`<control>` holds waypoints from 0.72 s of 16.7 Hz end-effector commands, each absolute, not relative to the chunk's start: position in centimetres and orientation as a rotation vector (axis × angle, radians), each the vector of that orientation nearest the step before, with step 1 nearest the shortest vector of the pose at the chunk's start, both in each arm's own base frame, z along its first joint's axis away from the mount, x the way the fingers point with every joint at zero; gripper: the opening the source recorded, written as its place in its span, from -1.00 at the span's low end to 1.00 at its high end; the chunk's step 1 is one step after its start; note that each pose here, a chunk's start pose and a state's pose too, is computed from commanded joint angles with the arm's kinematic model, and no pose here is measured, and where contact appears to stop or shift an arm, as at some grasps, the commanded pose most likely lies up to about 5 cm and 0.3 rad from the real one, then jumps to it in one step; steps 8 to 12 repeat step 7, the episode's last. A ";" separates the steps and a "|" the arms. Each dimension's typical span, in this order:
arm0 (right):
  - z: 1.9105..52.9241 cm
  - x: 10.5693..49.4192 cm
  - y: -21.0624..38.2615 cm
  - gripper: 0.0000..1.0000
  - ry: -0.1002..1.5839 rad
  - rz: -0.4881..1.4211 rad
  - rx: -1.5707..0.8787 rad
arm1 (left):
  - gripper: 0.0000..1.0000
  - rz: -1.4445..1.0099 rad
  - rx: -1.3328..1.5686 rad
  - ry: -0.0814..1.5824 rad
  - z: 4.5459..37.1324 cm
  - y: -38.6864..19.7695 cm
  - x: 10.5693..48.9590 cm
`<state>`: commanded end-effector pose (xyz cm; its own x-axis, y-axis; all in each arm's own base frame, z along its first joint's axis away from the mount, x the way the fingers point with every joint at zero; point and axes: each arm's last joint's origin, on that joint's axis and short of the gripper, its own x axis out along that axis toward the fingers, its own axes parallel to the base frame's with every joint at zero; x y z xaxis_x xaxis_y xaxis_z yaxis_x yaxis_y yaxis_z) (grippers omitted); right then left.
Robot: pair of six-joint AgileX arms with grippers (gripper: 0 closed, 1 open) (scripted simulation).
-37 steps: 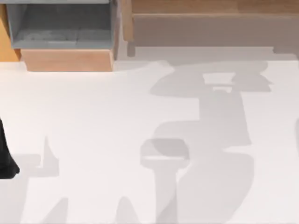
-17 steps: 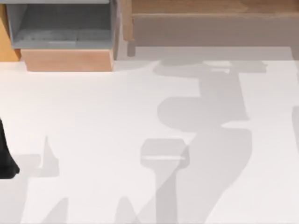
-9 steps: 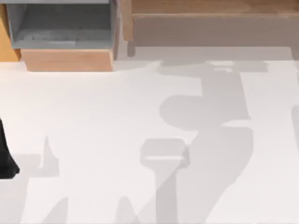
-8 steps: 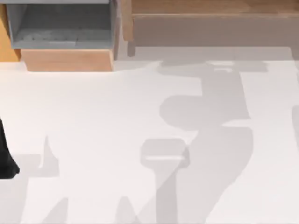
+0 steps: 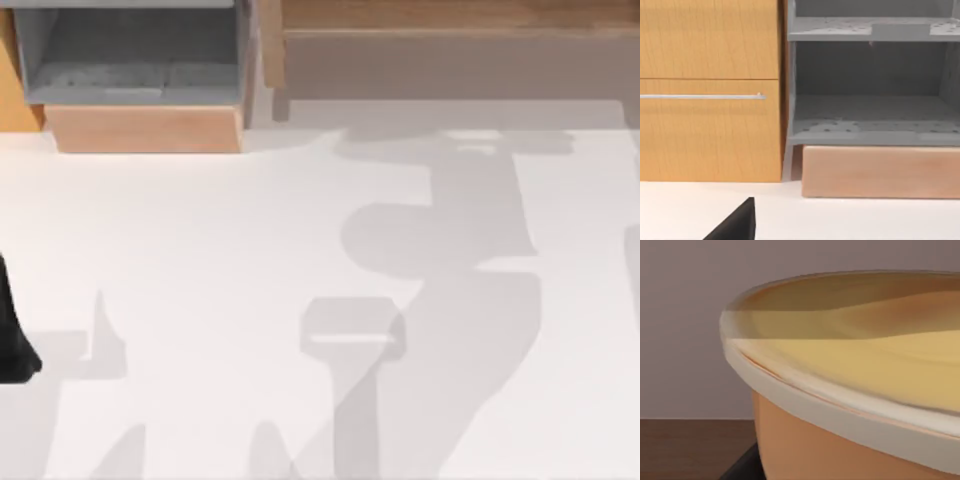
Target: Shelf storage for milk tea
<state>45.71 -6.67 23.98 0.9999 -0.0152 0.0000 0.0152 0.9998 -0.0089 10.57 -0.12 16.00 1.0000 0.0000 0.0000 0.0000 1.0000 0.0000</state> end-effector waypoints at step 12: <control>24.0 45.7 -6.7 1.00 0.000 -0.015 -0.009 | 1.00 0.000 0.000 0.000 16.0 -0.1 10.6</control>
